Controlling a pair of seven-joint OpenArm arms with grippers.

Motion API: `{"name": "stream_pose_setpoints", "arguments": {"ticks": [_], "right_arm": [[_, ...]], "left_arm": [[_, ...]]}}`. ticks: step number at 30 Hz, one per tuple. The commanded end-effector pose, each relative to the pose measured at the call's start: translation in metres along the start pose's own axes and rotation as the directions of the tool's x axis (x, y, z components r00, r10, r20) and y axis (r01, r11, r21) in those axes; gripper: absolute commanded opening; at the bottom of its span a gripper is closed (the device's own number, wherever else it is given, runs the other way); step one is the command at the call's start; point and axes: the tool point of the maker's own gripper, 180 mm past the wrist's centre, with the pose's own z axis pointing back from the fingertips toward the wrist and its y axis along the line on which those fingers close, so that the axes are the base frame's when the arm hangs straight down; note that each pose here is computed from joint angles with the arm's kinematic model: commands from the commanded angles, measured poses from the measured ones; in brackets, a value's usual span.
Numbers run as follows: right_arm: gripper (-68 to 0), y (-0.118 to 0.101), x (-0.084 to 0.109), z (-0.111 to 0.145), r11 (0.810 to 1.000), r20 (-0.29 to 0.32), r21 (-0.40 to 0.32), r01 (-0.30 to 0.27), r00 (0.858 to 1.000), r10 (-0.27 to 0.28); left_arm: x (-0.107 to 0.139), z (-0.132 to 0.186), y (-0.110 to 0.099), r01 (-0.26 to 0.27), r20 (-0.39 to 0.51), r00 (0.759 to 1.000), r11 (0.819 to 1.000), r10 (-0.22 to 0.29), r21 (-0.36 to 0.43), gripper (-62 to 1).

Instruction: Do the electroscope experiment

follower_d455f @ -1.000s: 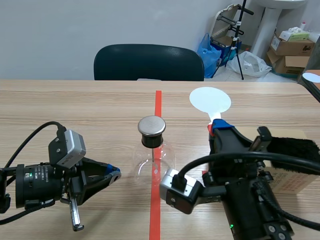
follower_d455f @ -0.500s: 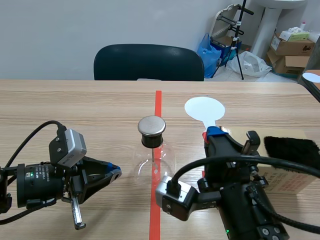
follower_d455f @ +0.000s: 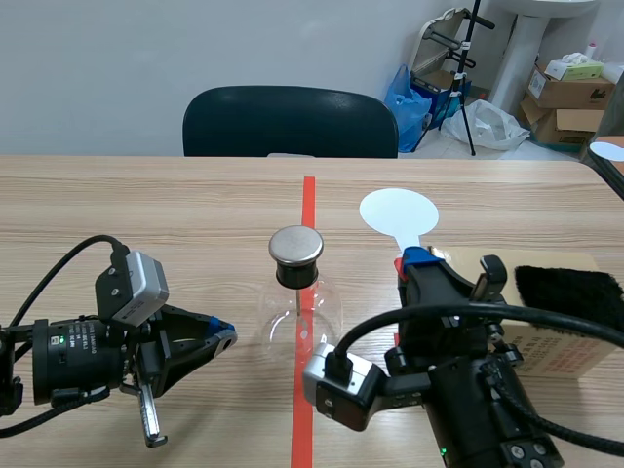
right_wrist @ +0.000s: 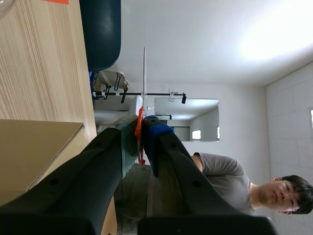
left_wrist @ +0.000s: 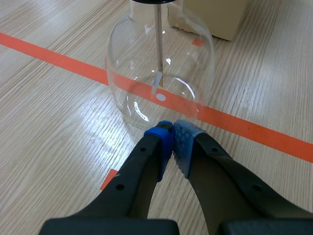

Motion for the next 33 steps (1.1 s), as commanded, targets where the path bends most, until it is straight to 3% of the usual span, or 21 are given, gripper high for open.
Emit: {"name": "stream_pose_setpoints", "arguments": {"ticks": [1, 33], "right_arm": [[-66.5, -0.0056, -0.0039, -0.0022, 1.0, -0.002, -0.024, -0.008, 1.0, 0.008], [-66.5, -0.0057, -0.0062, -0.0022, 1.0, -0.013, -0.025, -0.009, 1.0, 0.009]], "left_arm": [[0.013, -0.0019, 0.0041, 0.008, 0.042, 0.999, 1.0, -0.008, 0.005, -58.0], [0.0129, -0.0019, 0.0041, 0.008, 0.042, 0.999, 1.0, -0.008, 0.005, -58.0]]}}
